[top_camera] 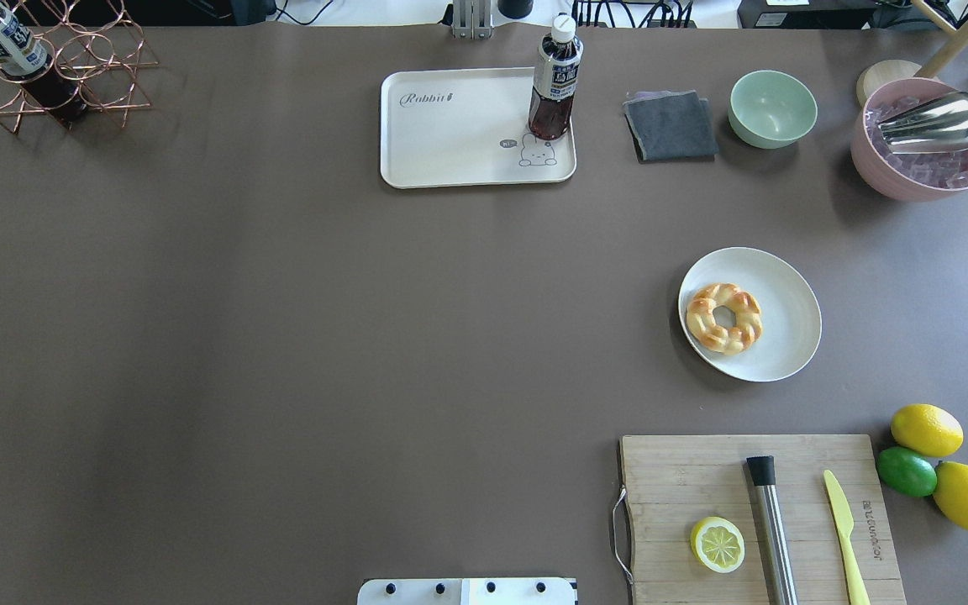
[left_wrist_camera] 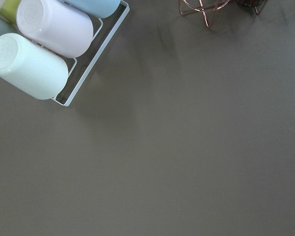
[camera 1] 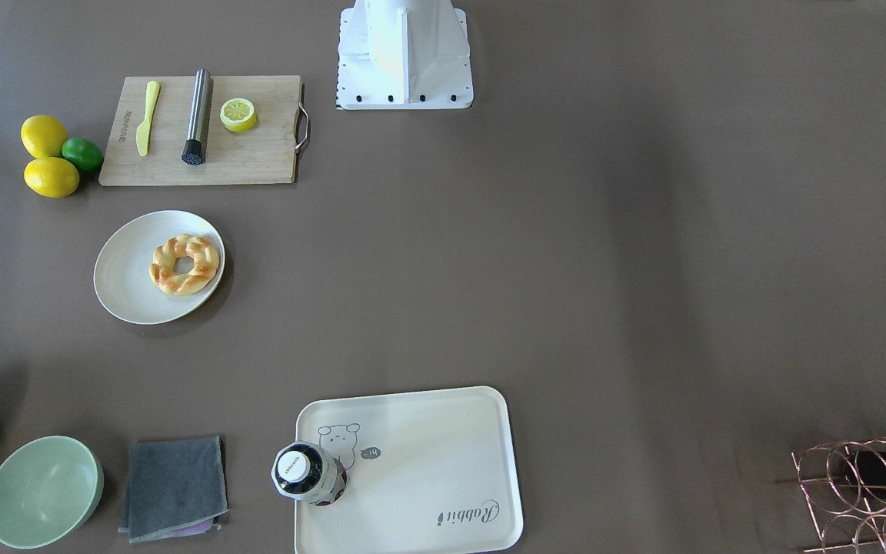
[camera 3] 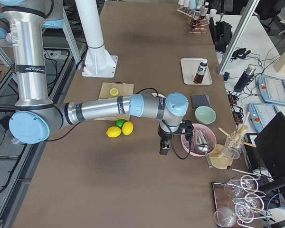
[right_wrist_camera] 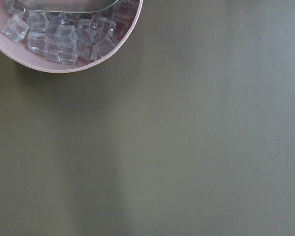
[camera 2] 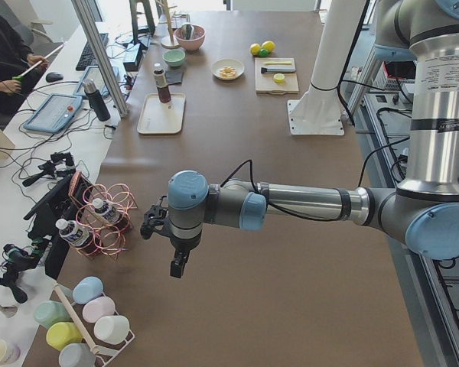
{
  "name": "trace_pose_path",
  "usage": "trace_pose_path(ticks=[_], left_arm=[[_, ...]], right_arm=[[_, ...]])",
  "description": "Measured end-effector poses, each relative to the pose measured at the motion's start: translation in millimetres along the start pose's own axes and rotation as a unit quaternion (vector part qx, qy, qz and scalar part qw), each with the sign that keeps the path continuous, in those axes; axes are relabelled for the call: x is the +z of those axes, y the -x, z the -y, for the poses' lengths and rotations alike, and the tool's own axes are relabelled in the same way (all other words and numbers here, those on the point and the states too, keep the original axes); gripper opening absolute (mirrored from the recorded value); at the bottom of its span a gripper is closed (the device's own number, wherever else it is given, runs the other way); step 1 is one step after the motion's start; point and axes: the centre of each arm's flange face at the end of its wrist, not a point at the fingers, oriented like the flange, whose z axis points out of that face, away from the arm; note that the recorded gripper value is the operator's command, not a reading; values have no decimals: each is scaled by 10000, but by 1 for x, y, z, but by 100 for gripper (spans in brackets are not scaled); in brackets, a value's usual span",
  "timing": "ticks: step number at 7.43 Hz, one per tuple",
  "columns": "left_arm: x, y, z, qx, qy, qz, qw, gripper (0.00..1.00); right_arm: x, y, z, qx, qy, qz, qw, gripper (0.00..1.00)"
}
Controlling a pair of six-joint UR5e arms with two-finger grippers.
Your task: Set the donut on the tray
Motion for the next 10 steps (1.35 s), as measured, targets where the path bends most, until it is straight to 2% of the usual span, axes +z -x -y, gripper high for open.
trace_pose_path(ticks=[5,8,10], left_arm=[[1,-1,0,-5,8,19,10000,98],[9,10,-5,-17,140,340,9993,98],[11,13,-9,24,160,358,9992,98]], right_arm=[[-1,0,-1,-1,-14,-1,10000,100],[-8,6,4,-25,-80,1,10000,100],[-9,11,6,-66,-85,-2,9999,100]])
